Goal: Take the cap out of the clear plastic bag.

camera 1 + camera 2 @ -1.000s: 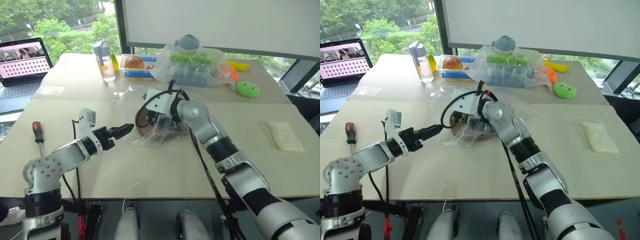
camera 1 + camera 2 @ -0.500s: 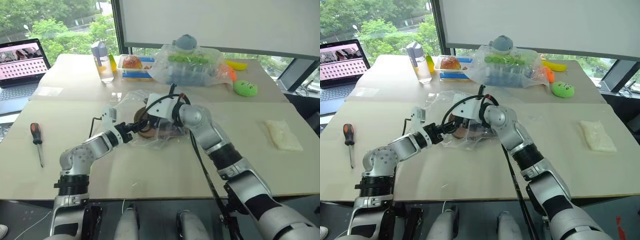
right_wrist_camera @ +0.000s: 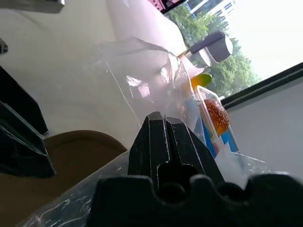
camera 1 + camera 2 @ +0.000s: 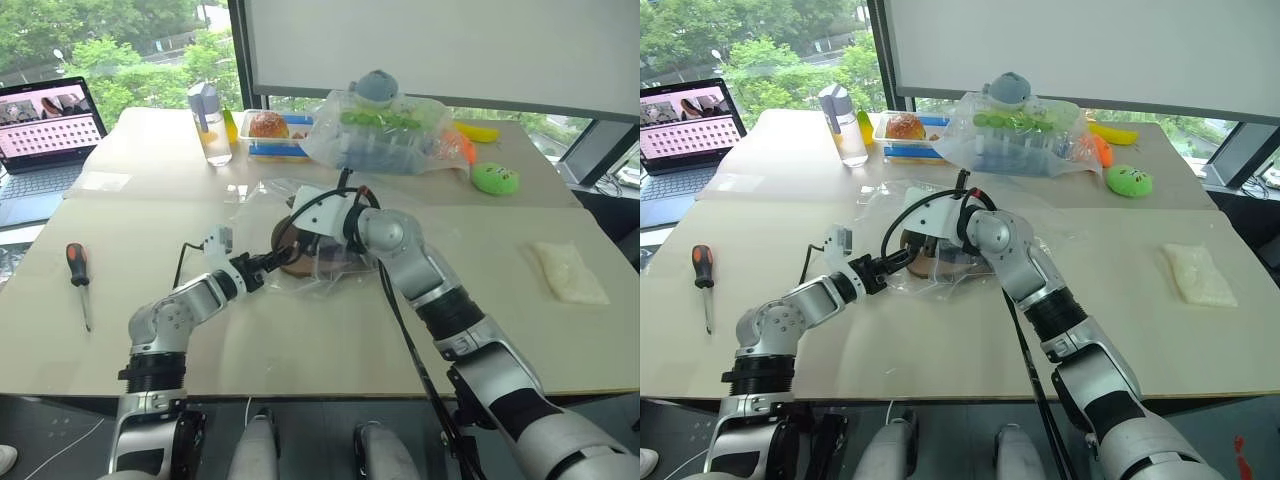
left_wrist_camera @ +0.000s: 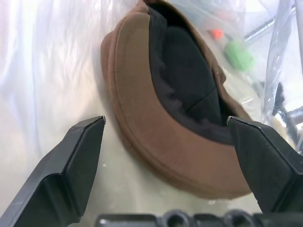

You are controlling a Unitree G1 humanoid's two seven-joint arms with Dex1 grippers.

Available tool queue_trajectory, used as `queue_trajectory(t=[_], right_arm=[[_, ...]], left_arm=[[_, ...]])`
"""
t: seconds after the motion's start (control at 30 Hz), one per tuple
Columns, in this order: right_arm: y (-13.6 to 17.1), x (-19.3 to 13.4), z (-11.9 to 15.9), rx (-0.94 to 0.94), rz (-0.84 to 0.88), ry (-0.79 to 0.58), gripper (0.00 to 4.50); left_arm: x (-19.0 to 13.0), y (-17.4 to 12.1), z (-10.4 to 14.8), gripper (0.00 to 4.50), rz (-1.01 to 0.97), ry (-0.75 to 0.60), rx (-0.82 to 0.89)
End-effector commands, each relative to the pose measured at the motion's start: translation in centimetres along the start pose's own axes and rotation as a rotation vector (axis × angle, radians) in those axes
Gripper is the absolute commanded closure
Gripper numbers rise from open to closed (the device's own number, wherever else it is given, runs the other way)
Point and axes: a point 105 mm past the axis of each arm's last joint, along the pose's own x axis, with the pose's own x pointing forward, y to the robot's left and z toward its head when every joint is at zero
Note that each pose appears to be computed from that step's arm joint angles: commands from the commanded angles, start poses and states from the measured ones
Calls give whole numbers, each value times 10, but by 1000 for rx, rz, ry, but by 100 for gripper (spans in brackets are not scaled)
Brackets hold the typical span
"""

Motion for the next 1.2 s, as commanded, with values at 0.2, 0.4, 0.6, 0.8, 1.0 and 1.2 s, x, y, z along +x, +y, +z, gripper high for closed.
queue_trajectory(t=[0.2,0.4,0.6,0.8,1.0,1.2], right_arm=[[-10,-4,19,-12,-32,-63,450],[-9,-4,20,-6,-36,-63,450],[-9,-3,21,-1,-36,-68,450],[-8,-2,22,3,-32,-73,450],[-6,-1,22,5,-25,-77,450],[-6,-1,22,7,-20,-78,450]], left_arm=[[38,-5,-6,4,-64,67,-2],[46,-11,-7,151,-105,83,-5],[46,-12,-8,374,-127,82,-20],[43,-13,-7,447,-137,68,-41],[38,-17,0,447,-148,40,-43],[21,-24,17,447,-127,-8,4]])
